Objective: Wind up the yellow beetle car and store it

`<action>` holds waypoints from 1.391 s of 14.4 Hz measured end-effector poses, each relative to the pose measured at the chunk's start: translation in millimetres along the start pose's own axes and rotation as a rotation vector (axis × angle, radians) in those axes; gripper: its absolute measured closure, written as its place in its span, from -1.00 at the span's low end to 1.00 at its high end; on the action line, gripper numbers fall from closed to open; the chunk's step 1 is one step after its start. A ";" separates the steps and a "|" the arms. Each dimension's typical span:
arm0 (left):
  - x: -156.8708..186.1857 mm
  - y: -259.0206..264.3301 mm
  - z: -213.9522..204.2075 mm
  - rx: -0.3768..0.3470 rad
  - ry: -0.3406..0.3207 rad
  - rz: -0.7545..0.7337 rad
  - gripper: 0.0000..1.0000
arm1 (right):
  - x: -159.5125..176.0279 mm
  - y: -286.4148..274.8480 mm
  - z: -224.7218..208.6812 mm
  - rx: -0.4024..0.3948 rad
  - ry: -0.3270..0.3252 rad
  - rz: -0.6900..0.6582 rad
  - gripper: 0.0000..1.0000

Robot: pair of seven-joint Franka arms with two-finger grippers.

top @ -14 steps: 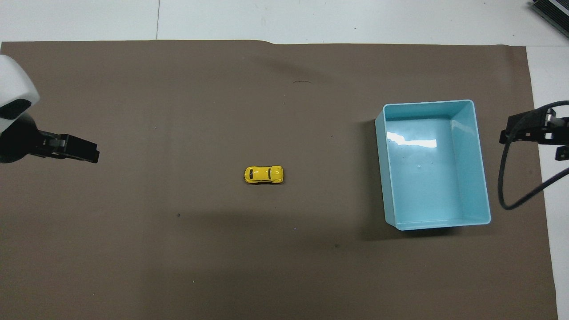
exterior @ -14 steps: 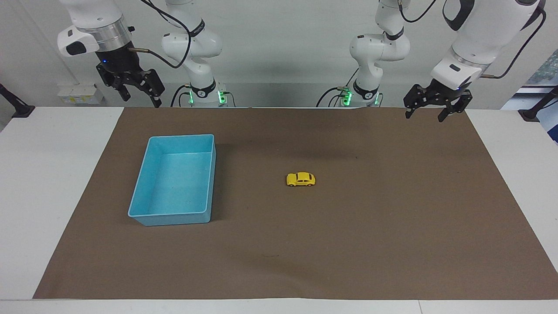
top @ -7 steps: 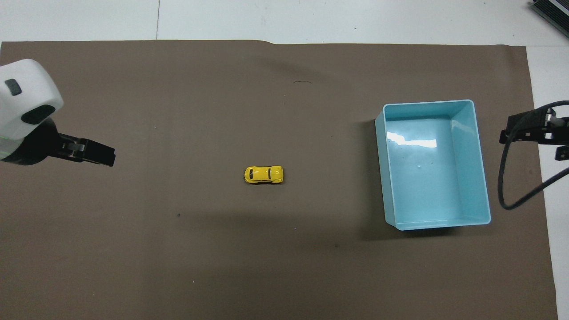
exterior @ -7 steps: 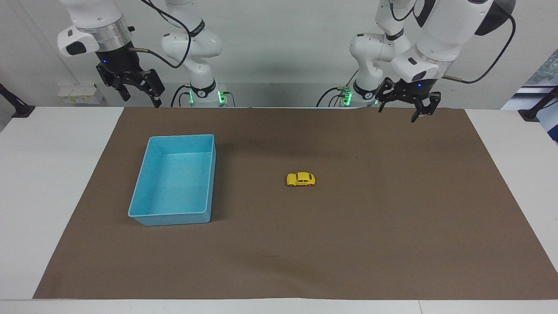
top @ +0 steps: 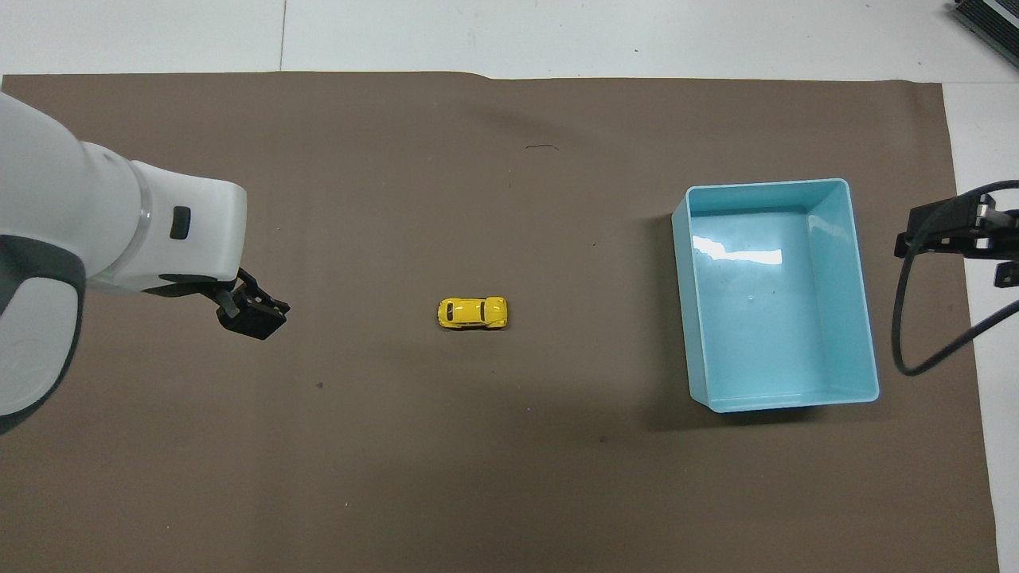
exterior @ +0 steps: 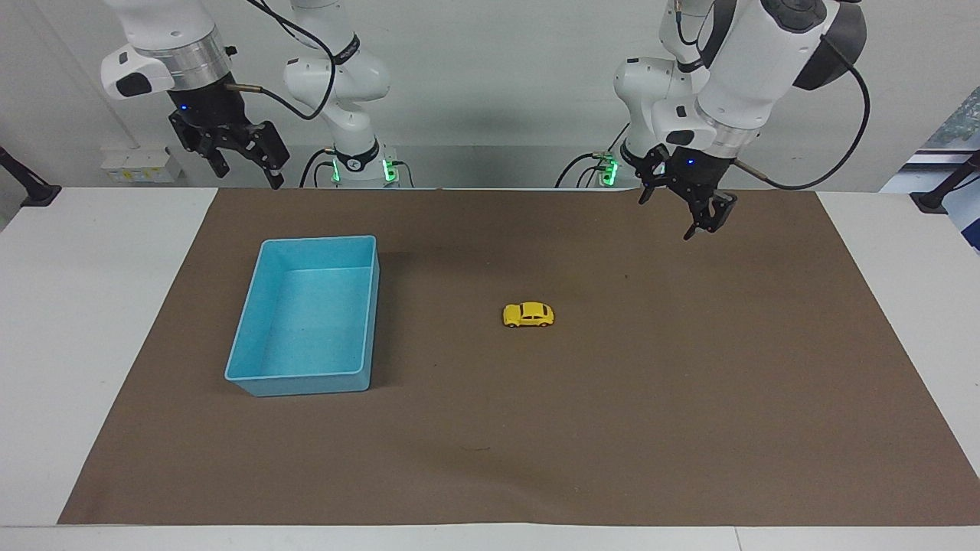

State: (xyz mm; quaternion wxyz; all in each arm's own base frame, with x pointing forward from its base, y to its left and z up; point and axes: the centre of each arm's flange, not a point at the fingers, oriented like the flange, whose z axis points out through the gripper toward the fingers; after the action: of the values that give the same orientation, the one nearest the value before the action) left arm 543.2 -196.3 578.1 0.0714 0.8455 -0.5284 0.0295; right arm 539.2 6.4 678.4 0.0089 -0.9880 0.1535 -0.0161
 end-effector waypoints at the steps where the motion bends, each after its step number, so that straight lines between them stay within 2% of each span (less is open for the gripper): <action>1: 3.1 -3.6 11.3 -0.005 0.006 0.058 -1.00 | 0.0 0.0 0.0 0.000 0.000 0.000 -1.00; 4: 28.4 -0.6 56.1 0.003 0.024 0.225 -1.00 | 0.0 0.0 0.0 0.000 0.000 0.000 -1.00; 10: 95.3 51.8 163.2 -0.007 0.014 0.370 -1.00 | 0.0 0.0 0.0 0.000 0.000 0.000 -1.00; 14: 105.6 77.0 219.0 0.009 0.018 0.410 -1.00 | 0.0 0.0 0.0 0.000 0.000 0.000 -1.00; 20: 101.8 87.9 264.7 0.018 -0.021 0.419 -1.00 | 0.0 0.0 0.0 0.000 0.000 0.000 -1.00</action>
State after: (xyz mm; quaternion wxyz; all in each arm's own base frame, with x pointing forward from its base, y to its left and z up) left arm 502.3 -365.0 337.1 0.0506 0.7181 -0.6930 0.0395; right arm 539.2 6.4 678.4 0.0089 -0.9880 0.1535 -0.0161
